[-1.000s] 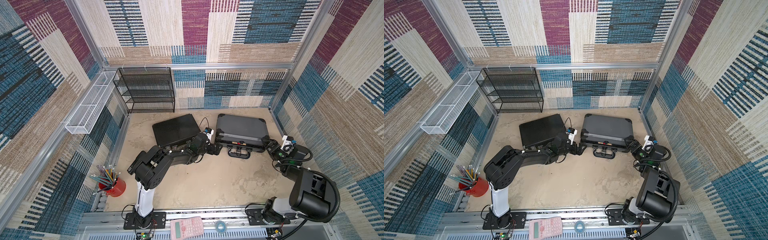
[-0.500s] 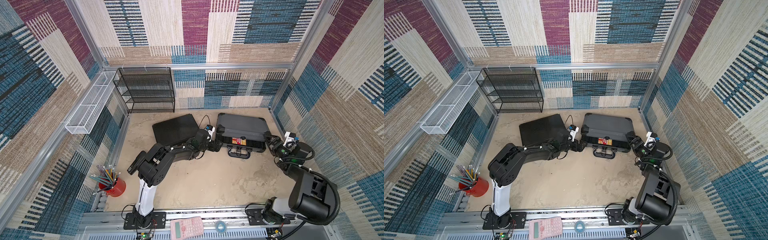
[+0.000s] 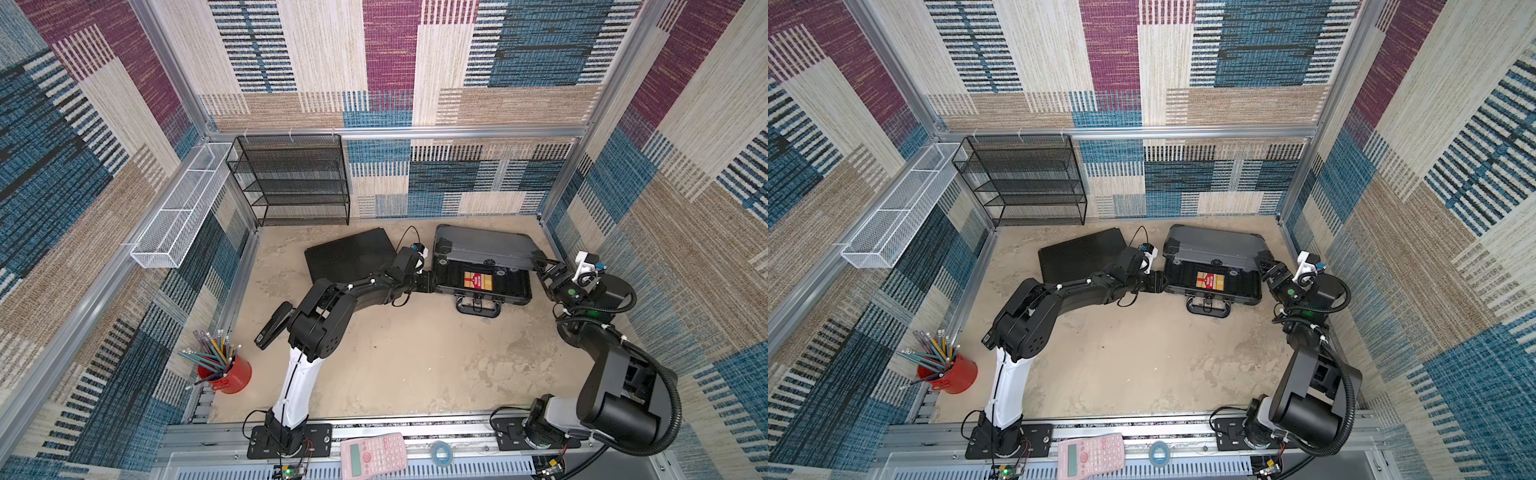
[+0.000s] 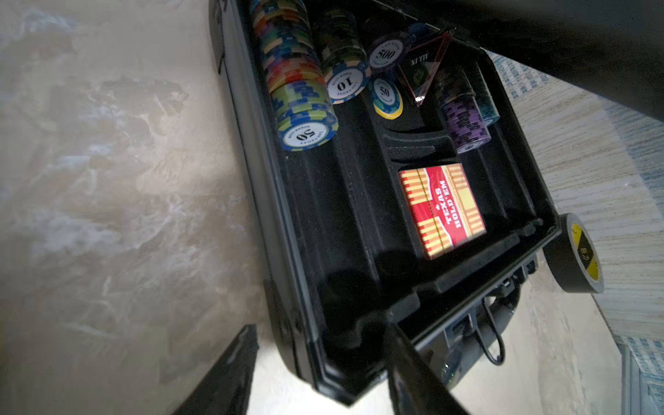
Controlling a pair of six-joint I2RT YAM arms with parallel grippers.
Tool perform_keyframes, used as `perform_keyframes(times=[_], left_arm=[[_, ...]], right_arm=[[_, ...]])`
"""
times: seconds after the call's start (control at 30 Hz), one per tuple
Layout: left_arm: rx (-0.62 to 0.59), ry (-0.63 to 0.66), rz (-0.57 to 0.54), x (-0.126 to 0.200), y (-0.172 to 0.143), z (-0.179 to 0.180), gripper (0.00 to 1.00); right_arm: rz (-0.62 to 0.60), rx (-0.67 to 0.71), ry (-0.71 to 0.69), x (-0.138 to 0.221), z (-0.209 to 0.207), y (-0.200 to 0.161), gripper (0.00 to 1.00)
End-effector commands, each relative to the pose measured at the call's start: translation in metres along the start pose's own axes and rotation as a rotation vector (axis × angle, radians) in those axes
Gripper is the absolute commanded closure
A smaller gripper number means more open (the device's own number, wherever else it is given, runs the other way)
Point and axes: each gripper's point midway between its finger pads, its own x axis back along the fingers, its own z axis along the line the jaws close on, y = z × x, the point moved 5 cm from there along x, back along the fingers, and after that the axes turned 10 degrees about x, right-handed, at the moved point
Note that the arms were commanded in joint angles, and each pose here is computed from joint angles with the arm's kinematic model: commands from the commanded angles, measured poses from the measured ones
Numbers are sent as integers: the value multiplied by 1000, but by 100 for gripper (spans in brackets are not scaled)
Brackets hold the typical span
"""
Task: Open the poker set cases
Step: Open the case lid on the poker set case.
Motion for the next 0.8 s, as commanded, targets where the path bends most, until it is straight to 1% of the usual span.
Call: perform_keyframes(times=[0.0,0.1,0.17,0.27,0.3,0.4,0.43,0.63,0.77], left_arm=[[-19,22,54,-5,-2,1,49],[-33,34,64,-10,0,2,52],[-38,60,82,-13,1,4,57],[-47,98,104,-17,0,9,66],[-50,108,107,-18,-1,11,71],[-59,108,117,-20,-4,11,83],[-64,105,123,-21,-6,10,85],[-101,79,174,-26,-22,-3,96],[-109,69,209,-27,-37,-8,99]], right_arm=[[-23,43,35,-1,10,10,0],[-23,43,36,-2,10,11,1],[-23,43,35,-3,10,10,0],[-29,44,29,-2,10,11,0],[-30,44,28,-2,10,11,0],[-31,44,24,-2,9,11,1],[-31,45,21,-2,9,11,1],[-45,65,1,0,12,16,1],[-48,72,-5,0,14,18,1]])
